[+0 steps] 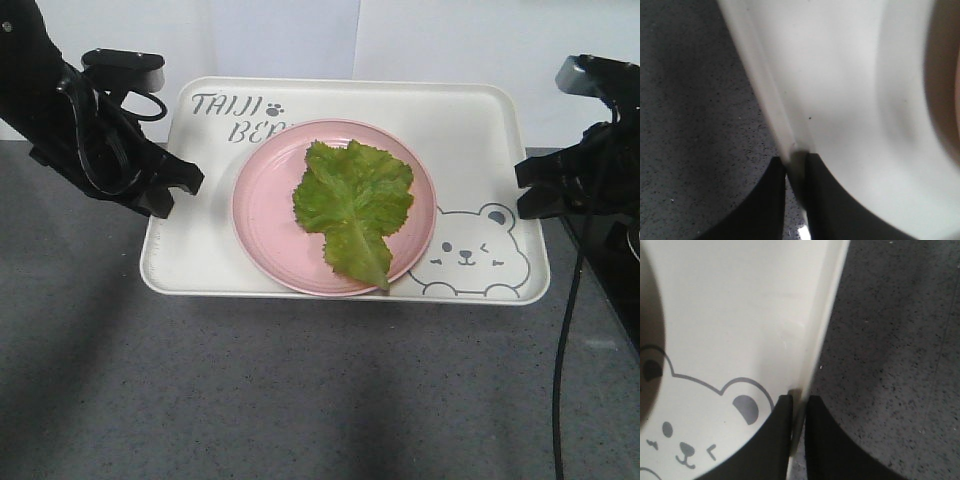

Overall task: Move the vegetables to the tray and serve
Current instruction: 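Lower the tray onto the countertop with both grippers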

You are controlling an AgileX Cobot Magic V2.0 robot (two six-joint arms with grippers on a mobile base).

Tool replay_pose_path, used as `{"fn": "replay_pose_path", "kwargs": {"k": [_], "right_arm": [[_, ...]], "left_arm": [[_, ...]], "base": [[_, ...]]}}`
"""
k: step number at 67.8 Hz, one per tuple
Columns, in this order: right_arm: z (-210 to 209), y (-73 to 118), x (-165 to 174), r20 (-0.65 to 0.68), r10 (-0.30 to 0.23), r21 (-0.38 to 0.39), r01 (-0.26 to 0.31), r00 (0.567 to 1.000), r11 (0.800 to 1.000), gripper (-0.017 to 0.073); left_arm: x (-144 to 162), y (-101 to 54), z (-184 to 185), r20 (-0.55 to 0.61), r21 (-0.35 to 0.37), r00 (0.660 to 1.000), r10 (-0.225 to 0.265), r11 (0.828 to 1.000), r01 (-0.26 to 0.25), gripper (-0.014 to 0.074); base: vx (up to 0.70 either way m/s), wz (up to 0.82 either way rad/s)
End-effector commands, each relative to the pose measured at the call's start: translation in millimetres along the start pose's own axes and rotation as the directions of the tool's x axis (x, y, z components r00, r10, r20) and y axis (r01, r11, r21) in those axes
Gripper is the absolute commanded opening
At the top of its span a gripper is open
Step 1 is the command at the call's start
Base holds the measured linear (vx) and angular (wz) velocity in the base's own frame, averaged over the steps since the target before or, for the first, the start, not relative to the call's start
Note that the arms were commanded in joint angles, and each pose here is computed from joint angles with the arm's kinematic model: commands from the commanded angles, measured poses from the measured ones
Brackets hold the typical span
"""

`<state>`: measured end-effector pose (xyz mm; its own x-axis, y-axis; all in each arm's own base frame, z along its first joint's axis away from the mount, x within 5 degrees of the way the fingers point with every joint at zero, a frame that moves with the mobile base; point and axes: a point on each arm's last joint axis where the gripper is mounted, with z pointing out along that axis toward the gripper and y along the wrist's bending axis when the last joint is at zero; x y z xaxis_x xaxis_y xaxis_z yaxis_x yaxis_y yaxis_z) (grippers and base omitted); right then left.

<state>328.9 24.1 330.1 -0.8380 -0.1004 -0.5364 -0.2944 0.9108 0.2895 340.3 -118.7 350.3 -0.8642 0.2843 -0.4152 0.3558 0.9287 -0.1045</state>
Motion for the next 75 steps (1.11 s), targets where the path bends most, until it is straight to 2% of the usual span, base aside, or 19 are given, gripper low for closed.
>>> {"fn": "replay_pose_path", "kwargs": {"k": [1,13,25,38,52,75], "right_arm": [[-2.0,28.8,-14.8,0.100,0.021,-0.219,0.002,0.995,0.976,-0.0005],[21.3,23.9,-18.8,0.086,0.039,-0.282,-0.013,0.996,0.959,-0.0004],[41.8,28.0,-18.8,0.057,0.016,-0.294,0.002,0.998,0.956,-0.0004],[55.9,34.8,-20.6,0.070,-0.026,-0.256,0.043,0.997,0.966,-0.0004],[62.2,29.3,-24.2,0.100,-0.009,-0.224,0.032,0.995,0.974,-0.0004],[90.0,17.7,-15.2,-0.007,-0.019,-0.216,0.017,1.000,0.976,-0.0003]], "left_arm": [[-9.5,-27.7,-27.9,0.165,0.138,0.986,0.002,0.990,-0.025,-0.0006],[-10.1,-22.9,-26.9,0.168,0.086,0.986,0.006,0.996,-0.021,-0.0006],[-12.9,-15.7,-11.3,0.131,0.050,0.991,-0.002,0.999,-0.004,-0.0006],[-15.4,-6.5,21.9,0.035,0.049,0.999,-0.025,0.999,0.024,-0.0006],[-17.5,-3.1,48.7,-0.017,0.044,0.999,-0.032,0.998,0.032,-0.0006],[-17.4,0.7,79.3,-0.083,0.039,0.996,-0.027,0.999,0.031,-0.0006]], "base": [[0.00,0.00],[0.00,0.00],[0.00,0.00],[0.00,0.00],[0.00,0.00],[0.00,0.00]]}}
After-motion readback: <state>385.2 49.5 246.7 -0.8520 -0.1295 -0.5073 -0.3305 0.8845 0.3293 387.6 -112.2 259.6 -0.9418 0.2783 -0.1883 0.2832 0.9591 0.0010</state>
